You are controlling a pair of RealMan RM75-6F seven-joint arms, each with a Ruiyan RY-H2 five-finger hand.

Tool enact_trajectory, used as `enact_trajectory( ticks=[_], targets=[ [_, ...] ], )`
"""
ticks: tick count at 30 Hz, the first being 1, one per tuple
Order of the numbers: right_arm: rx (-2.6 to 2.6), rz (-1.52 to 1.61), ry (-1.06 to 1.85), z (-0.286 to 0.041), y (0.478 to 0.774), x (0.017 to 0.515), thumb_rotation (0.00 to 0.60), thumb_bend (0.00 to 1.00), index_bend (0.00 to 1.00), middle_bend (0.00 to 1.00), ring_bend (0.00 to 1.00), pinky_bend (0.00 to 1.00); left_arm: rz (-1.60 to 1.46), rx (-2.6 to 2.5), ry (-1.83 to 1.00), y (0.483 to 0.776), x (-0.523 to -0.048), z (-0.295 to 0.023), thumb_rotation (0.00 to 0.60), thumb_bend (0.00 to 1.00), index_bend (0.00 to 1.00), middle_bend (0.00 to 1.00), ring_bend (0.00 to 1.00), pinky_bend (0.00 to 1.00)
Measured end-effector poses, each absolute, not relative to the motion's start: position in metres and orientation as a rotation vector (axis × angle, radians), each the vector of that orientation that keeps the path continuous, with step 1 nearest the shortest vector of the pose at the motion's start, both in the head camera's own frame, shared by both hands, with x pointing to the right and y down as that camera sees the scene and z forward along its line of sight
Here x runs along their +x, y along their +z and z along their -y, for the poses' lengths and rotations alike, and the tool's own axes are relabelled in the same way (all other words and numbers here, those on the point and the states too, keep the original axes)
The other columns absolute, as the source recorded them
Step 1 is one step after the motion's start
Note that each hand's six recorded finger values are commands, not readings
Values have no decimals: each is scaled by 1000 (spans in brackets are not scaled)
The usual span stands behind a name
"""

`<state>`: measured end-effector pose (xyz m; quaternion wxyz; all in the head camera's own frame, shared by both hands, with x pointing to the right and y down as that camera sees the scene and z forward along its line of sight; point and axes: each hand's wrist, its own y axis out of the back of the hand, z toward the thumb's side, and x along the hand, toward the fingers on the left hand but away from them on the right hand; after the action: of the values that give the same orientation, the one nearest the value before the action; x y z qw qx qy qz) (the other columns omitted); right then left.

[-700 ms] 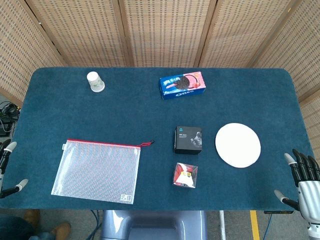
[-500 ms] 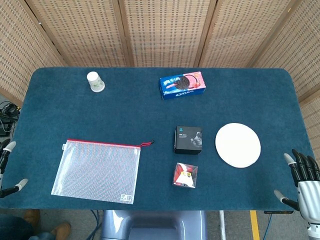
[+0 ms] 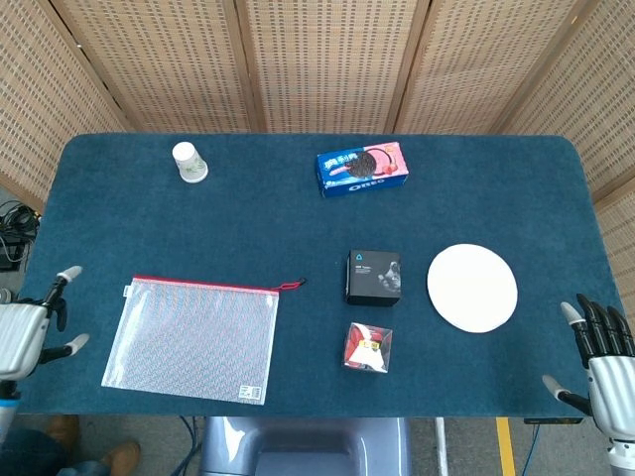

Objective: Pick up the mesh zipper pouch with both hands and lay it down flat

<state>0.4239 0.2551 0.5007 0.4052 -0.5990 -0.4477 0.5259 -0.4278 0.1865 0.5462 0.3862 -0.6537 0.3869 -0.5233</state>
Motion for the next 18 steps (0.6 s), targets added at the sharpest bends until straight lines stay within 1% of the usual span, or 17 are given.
enact_trajectory(
  ticks=[5, 8, 9, 13, 15, 18],
  targets=[
    [-1488, 1139, 1363, -251, 506, 429, 600, 0, 29, 0, 0, 0, -835, -1757, -1279, 574, -374, -142, 600, 11, 415, 1000, 991, 1000],
    [-1476, 1138, 1396, -249, 510, 433, 600, 0, 29, 0, 0, 0, -712, -1793, -1267, 593, -331, -111, 600, 88, 443, 1000, 991, 1000],
    [-1473, 1137, 1401, -249, 511, 433, 600, 0, 29, 0, 0, 0, -675, -1803, -1270, 599, -316, -102, 600, 128, 449, 1000, 991, 1000],
    [-1466, 1141, 1417, -248, 513, 436, 600, 0, 24, 0, 0, 0, -622, -1832, -1305, 615, -278, -80, 600, 276, 475, 1000, 991, 1000],
    [-1463, 1144, 1422, -248, 513, 437, 600, 0, 24, 0, 0, 0, -598, -1852, -1320, 624, -256, -71, 600, 302, 481, 1000, 991, 1000],
    [-1459, 1139, 1431, -247, 514, 439, 600, 0, 24, 0, 0, 0, -566, -1883, -1339, 637, -223, -62, 600, 301, 479, 1000, 991, 1000]
  ],
)
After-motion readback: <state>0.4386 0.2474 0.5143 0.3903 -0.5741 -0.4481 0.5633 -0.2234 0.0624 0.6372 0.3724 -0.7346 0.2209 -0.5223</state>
